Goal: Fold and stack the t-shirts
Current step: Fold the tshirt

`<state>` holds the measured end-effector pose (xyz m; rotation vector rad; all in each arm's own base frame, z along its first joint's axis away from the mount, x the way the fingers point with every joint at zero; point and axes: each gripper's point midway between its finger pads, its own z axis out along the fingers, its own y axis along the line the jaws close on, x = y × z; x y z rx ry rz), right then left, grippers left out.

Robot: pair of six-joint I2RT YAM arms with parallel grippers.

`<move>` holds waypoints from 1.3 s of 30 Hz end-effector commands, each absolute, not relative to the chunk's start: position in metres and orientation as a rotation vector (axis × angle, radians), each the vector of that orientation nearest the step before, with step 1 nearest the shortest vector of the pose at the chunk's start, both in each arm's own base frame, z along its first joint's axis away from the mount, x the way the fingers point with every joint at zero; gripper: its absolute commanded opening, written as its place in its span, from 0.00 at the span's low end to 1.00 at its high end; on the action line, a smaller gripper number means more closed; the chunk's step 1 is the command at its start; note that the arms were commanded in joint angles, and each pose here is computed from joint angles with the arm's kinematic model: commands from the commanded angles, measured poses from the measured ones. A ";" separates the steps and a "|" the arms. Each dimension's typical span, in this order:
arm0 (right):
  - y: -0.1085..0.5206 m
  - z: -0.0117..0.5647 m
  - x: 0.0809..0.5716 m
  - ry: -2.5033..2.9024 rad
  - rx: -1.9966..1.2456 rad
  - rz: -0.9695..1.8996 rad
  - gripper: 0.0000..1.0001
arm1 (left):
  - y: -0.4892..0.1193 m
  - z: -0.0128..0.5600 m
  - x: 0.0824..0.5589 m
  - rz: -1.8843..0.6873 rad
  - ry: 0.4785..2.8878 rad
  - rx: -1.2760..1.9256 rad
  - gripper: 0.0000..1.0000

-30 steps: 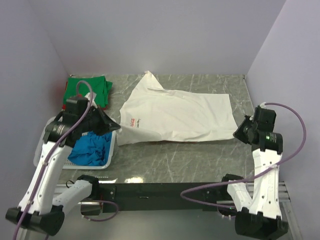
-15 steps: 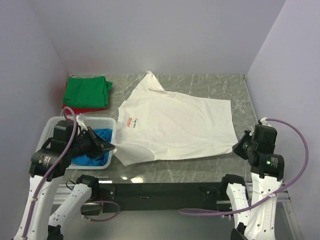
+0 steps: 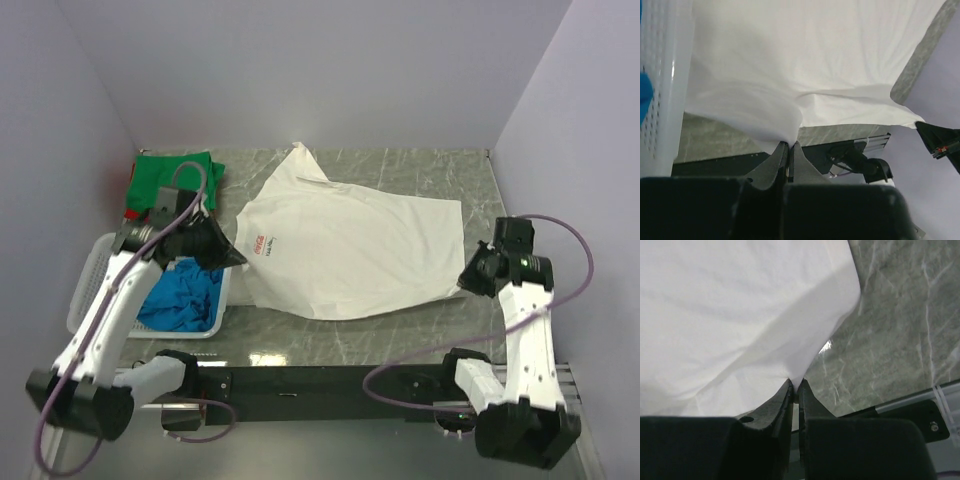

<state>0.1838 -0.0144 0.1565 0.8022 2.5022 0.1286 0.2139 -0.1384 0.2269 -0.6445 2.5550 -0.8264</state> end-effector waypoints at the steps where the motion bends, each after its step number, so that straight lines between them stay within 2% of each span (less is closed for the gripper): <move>1: -0.022 0.145 0.220 2.485 0.780 0.124 0.00 | -0.147 0.236 0.263 -0.807 2.505 -0.440 0.01; 11: -0.040 0.098 0.290 2.649 0.774 0.085 0.00 | -0.169 0.219 0.376 -0.758 2.556 -0.287 0.01; 16: -0.049 0.093 0.319 2.691 0.762 0.058 0.00 | -0.182 0.190 0.415 -0.768 2.629 -0.239 0.01; 20: -0.059 0.093 0.343 2.710 0.747 0.038 0.00 | -0.184 0.196 0.448 -0.759 2.585 -0.225 0.01; 31: -0.065 0.062 0.364 2.787 0.759 0.048 0.00 | -0.186 0.164 0.489 -0.755 2.634 -0.259 0.01; 39: -0.067 0.053 0.365 2.801 0.759 0.041 0.00 | -0.192 0.175 0.509 -0.854 2.563 -0.300 0.01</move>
